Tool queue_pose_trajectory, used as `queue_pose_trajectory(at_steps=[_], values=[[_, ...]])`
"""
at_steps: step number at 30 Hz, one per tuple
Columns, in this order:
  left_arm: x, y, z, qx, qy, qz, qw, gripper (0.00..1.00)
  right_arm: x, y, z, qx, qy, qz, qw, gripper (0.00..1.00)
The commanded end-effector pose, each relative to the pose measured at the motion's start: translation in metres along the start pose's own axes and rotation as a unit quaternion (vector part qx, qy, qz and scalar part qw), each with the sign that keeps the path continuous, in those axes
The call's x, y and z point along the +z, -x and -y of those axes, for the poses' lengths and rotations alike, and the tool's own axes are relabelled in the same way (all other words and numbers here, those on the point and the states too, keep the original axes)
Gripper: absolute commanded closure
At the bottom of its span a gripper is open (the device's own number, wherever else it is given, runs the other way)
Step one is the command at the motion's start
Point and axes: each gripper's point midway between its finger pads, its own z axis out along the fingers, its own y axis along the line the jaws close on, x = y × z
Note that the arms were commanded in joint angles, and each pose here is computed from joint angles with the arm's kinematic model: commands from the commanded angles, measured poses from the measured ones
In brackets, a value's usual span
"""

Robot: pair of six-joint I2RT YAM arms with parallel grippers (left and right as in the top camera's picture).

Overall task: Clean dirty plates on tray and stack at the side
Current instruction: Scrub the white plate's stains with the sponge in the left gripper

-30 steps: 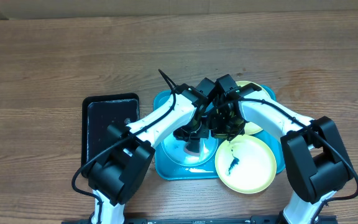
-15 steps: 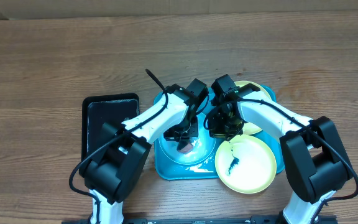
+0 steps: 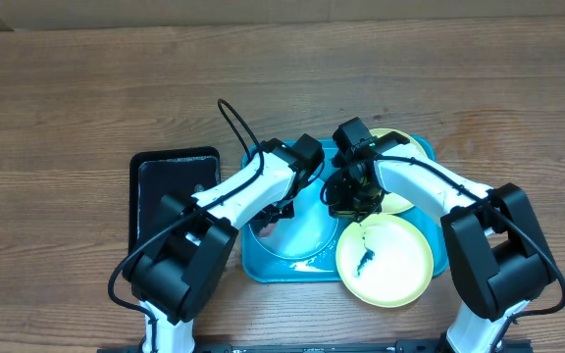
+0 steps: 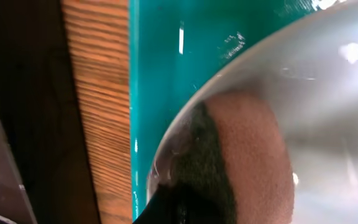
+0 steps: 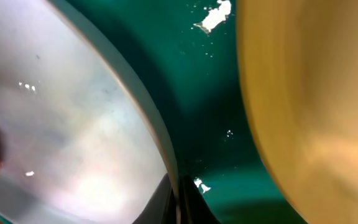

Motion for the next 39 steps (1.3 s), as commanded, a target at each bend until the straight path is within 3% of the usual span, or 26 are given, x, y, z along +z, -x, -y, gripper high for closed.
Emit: queue_pose_trajectory(at_steps=[1,7,13,29,39], values=[[0.02,0.013,-0.032,-0.003,0.086,0.032,0.996,0.96,-0.004,0.008,0.018,0.017,-0.033,0.011,0.999,0.96],[0.017,-0.007,0.026,0.075,-0.056,-0.028,0.995,0.96,-0.007,0.011,0.024,0.019,-0.031,0.012,0.999,0.96],[-0.007,-0.03,0.092,0.13,-0.221,-0.072,0.964,0.96,-0.007,0.011,0.025,0.017,-0.03,0.011,0.999,0.96],[-0.051,-0.031,0.136,0.166,-0.354,-0.084,0.917,0.96,-0.007,0.009,0.02,0.007,-0.018,0.007,1.0,0.96],[-0.046,0.0,0.119,0.118,-0.347,-0.071,0.928,0.96,-0.007,0.009,0.02,0.007,-0.018,0.006,1.0,0.96]])
